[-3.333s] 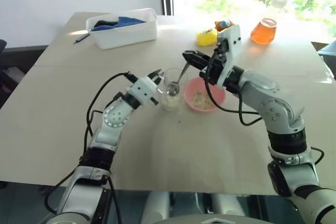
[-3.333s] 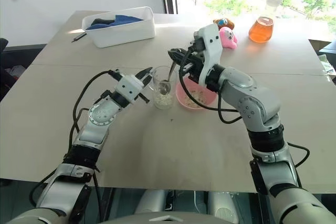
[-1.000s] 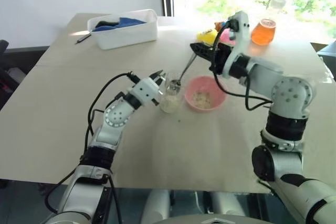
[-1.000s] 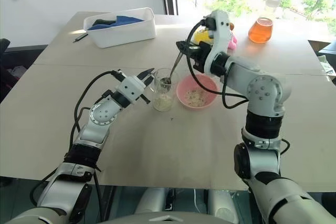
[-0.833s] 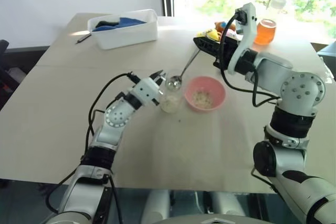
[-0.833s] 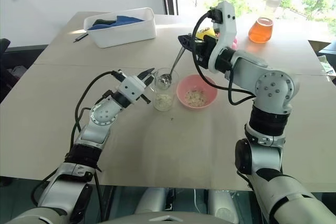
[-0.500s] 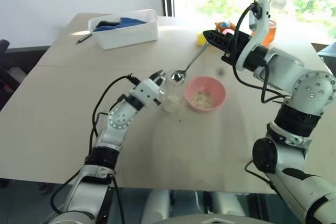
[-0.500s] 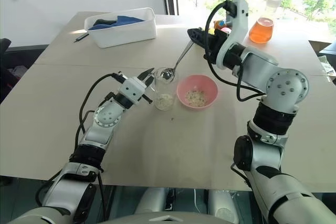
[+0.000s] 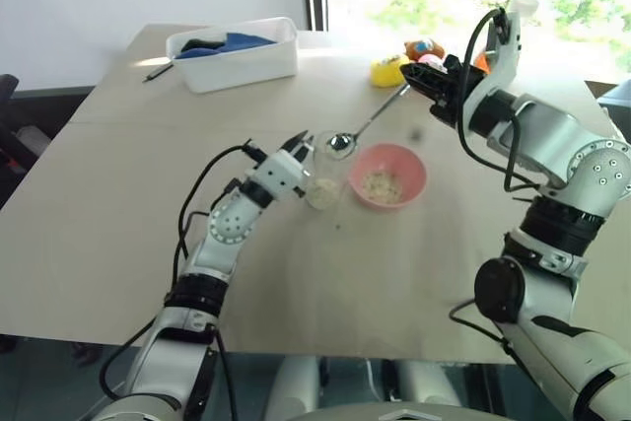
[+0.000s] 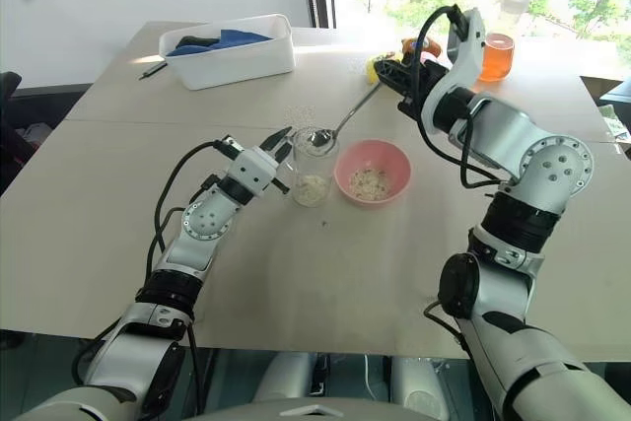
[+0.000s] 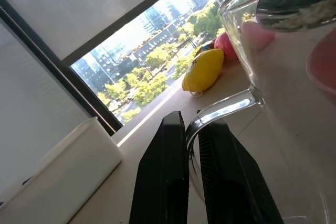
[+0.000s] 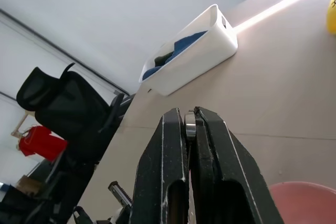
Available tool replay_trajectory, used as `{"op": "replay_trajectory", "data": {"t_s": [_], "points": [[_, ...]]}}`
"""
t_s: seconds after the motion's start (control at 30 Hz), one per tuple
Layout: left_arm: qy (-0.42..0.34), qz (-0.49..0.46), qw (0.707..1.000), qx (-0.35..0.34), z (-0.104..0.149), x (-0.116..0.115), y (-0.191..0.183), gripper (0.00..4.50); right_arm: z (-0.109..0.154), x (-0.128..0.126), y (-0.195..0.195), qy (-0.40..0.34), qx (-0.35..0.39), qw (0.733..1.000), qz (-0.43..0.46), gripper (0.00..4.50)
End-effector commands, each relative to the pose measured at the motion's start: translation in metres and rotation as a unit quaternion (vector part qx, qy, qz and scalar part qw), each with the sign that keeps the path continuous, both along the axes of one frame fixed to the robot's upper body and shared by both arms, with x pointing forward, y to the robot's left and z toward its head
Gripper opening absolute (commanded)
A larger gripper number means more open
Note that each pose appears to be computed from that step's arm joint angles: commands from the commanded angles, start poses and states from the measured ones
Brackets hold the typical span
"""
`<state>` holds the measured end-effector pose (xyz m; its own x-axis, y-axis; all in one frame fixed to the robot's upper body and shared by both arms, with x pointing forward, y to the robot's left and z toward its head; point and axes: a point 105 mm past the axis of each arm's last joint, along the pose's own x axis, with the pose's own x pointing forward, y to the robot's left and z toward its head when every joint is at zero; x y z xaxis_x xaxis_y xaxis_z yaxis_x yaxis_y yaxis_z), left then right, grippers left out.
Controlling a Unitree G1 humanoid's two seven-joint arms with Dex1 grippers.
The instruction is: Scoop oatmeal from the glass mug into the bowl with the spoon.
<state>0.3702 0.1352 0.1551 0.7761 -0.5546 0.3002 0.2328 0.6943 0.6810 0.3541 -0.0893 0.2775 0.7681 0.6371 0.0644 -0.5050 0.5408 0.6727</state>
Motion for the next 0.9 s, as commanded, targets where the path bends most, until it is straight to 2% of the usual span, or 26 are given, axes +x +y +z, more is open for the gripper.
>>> {"op": "replay_trajectory", "data": {"t_s": [0.03,0.13,0.53,0.77,0.9], "points": [[-0.011,0.000,1.000,-0.001,0.003,0.000,-0.002,0.08,0.017,-0.006,-0.004,-0.016,0.036,0.999,0.006,0.00],[-0.012,0.004,1.000,-0.001,0.003,0.001,0.000,0.08,0.020,-0.008,-0.002,0.004,0.073,0.997,0.012,0.00],[-0.019,0.006,1.000,-0.002,0.004,0.002,0.000,0.08,0.009,-0.013,0.000,0.065,0.111,0.992,-0.011,0.00],[-0.017,0.003,1.000,-0.001,0.004,0.001,-0.002,0.08,0.011,-0.014,-0.001,0.081,0.132,0.988,-0.025,0.00],[-0.016,0.004,1.000,0.000,0.003,0.001,-0.001,0.08,0.003,-0.018,-0.007,0.087,0.145,0.985,-0.032,0.00]]}}
